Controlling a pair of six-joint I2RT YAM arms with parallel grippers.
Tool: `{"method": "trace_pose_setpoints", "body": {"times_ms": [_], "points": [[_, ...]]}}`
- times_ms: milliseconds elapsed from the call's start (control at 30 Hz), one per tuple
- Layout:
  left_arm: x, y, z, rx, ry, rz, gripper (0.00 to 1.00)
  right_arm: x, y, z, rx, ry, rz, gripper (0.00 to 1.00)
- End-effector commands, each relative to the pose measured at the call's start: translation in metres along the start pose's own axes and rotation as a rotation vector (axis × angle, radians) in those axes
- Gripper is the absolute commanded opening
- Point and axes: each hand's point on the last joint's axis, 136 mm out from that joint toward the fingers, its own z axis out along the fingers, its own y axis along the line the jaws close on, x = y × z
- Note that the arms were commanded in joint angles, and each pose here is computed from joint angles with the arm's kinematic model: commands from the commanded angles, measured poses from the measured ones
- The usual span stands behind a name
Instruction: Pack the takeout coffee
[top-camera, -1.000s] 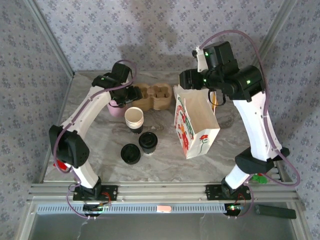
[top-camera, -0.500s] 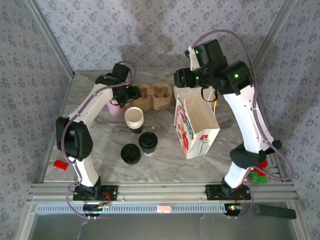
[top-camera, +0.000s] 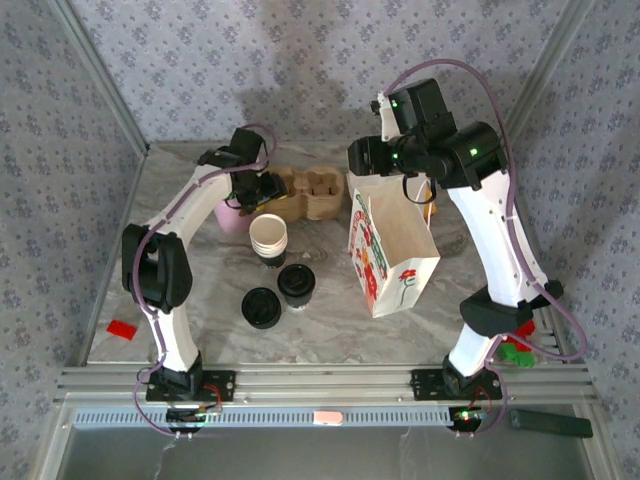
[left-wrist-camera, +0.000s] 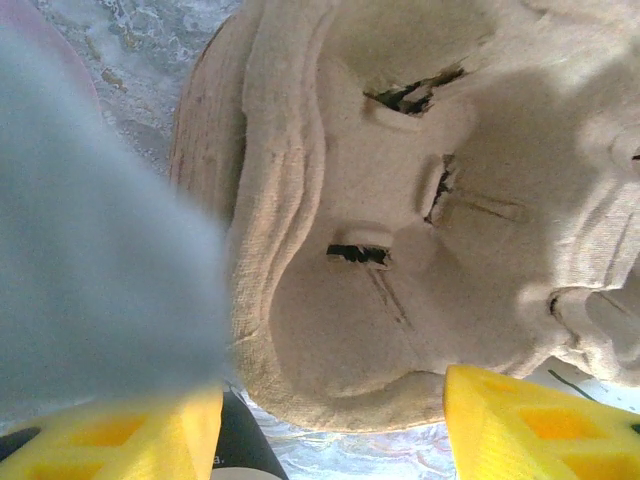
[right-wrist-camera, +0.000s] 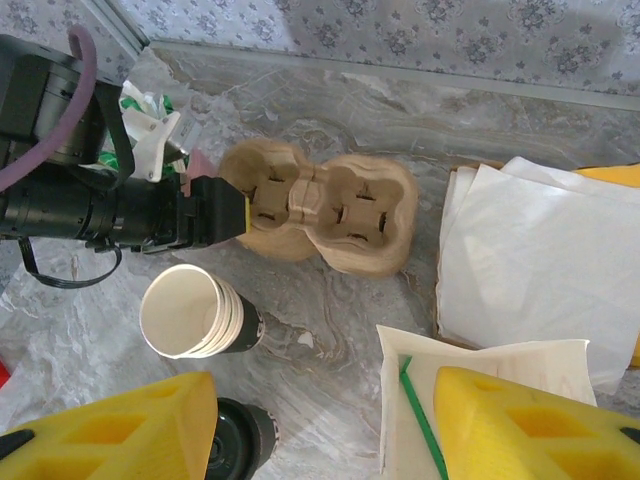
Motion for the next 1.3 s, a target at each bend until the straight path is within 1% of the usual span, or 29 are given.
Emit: {"method": "trace_pose_setpoints", "body": {"times_ms": [0,167,400,700,1067,1267], "points": [[-0.013,-0.014,-0.013,0.048,-0.037,-0.009,0.6,0.004,0.003,-0.013,-0.012,0.003,-0.008,0.61],[-0.016,-0.018,-0.021,0.055,-0.054,-0.002,0.6,0.006,0.001,-0.01,-0.004,0.014,-0.013,0.61],[-0.015,-0.016,-0.017,0.043,-0.04,0.0,0.6,0.007,0.001,-0.008,-0.004,0.018,-0.017,0.61],[-0.018,-0.017,-0.029,0.03,-0.06,0.018,0.6,0.007,0.0,-0.007,-0.002,0.018,-0.017,0.61],[-0.018,-0.016,-0.023,0.025,-0.047,0.018,0.6,0.008,-0.001,-0.008,0.003,0.019,-0.018,0.61],[-0.021,-0.022,-0.028,0.045,-0.068,0.016,0.51,0.008,-0.001,-0.008,0.003,0.018,-0.017,0.61]]}}
